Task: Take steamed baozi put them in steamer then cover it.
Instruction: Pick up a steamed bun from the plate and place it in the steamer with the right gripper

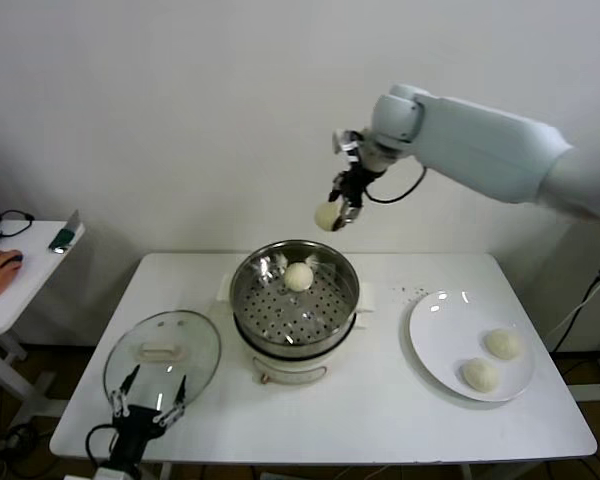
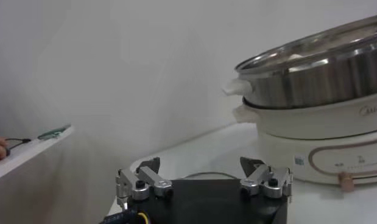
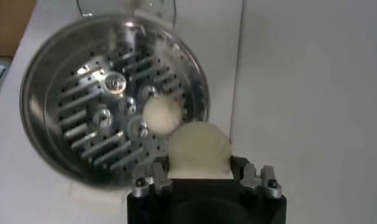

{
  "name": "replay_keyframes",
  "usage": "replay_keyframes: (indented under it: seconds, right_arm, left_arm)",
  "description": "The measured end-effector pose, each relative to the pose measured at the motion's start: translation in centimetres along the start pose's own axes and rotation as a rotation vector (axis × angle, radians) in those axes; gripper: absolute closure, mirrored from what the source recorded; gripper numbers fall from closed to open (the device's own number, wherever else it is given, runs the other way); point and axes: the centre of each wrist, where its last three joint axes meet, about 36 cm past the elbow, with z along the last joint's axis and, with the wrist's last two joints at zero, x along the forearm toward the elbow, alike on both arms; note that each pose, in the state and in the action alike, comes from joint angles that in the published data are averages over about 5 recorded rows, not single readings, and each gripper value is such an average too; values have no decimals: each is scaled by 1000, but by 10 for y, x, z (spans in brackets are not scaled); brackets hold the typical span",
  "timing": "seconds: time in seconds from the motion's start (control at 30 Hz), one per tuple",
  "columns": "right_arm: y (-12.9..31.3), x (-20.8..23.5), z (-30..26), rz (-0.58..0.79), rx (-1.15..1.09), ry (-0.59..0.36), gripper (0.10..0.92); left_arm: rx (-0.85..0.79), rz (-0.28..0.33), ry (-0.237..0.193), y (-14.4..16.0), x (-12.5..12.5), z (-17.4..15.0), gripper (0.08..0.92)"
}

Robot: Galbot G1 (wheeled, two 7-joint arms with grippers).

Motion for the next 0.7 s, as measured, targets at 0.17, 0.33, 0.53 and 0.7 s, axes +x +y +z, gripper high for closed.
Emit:
replay_keyframes:
  seconds: [0.17, 0.33, 0.53, 0.7]
  right_arm:
    - [8, -34, -46, -45, 47, -6, 363]
    - [20, -70, -76, -92, 82, -5, 361]
    - [37, -109, -92, -143, 105, 4, 361]
    - [49, -136, -94, -172, 114, 17, 361]
  left_arm:
    - [-8, -4, 2, 4, 2, 1, 177]
    - [-12, -7, 2, 6, 1, 1, 177]
    - [-8, -11, 3, 5, 0, 0, 177]
    - [-2, -15, 1, 4, -1, -4, 177]
